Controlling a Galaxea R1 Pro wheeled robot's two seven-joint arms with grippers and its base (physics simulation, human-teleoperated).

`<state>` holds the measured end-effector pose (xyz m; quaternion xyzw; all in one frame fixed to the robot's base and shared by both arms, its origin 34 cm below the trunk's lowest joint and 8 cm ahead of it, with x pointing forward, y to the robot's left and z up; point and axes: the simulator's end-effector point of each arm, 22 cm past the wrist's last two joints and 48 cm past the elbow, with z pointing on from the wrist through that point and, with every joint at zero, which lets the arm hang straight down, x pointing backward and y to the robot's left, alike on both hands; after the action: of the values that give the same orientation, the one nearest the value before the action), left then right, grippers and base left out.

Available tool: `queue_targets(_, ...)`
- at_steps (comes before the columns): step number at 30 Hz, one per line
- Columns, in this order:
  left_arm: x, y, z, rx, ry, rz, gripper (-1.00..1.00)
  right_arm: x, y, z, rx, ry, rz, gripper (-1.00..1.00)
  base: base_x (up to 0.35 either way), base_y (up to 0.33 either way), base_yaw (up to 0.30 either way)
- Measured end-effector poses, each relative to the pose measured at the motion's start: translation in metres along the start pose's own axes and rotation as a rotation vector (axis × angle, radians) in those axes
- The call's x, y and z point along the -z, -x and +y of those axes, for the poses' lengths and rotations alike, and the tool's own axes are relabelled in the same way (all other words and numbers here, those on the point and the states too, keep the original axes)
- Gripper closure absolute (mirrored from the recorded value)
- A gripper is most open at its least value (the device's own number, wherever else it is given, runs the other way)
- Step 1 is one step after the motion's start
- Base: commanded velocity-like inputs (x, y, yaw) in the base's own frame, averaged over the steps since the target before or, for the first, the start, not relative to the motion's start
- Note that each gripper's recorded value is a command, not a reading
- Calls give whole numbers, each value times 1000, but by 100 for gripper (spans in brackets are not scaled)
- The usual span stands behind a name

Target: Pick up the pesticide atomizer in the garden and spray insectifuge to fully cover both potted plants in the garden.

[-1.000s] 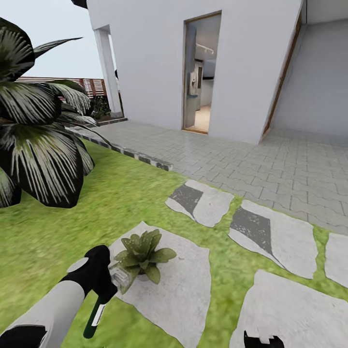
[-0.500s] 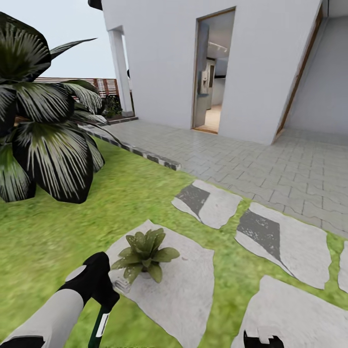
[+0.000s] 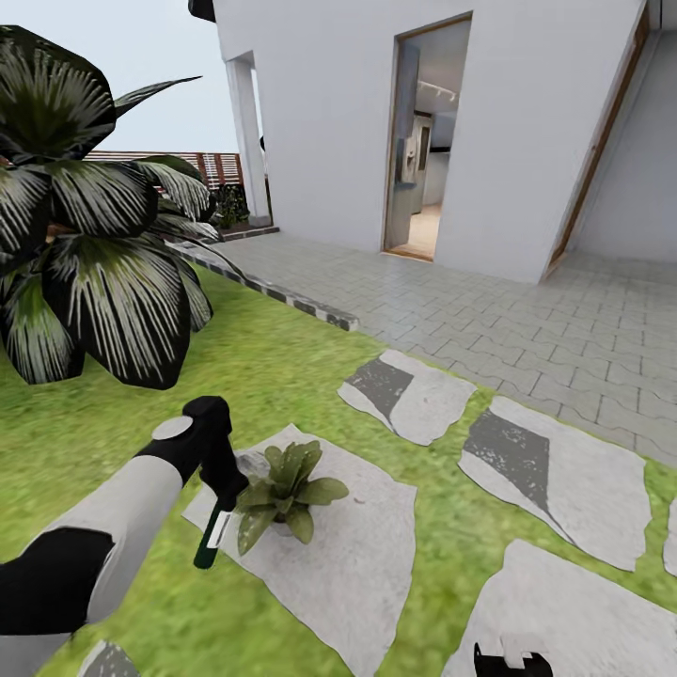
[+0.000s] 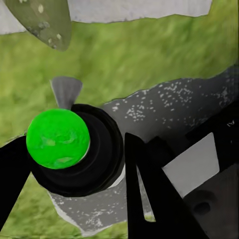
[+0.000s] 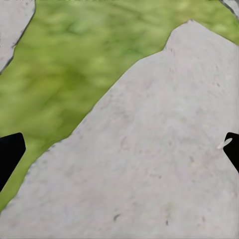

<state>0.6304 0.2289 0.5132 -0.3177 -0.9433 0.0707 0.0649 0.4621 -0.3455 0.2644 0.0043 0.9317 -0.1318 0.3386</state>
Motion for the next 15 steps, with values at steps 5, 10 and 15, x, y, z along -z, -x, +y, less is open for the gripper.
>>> queue_targets(5, -2, -13, 11, 5, 20, 32, 100, 0, 0, -1, -1, -1, 1, -100, 0, 0, 12)
queue_targets(10, -5, -14, 8, 6, 16, 37, 100, 0, 0, 1, -4, -1, 2, -100, 0, 0, 227)
queue_targets(15, -6, -12, 5, 6, 11, 35, 100, 0, 0, 0, -5, -2, 2, -100, 75, 0, 197)
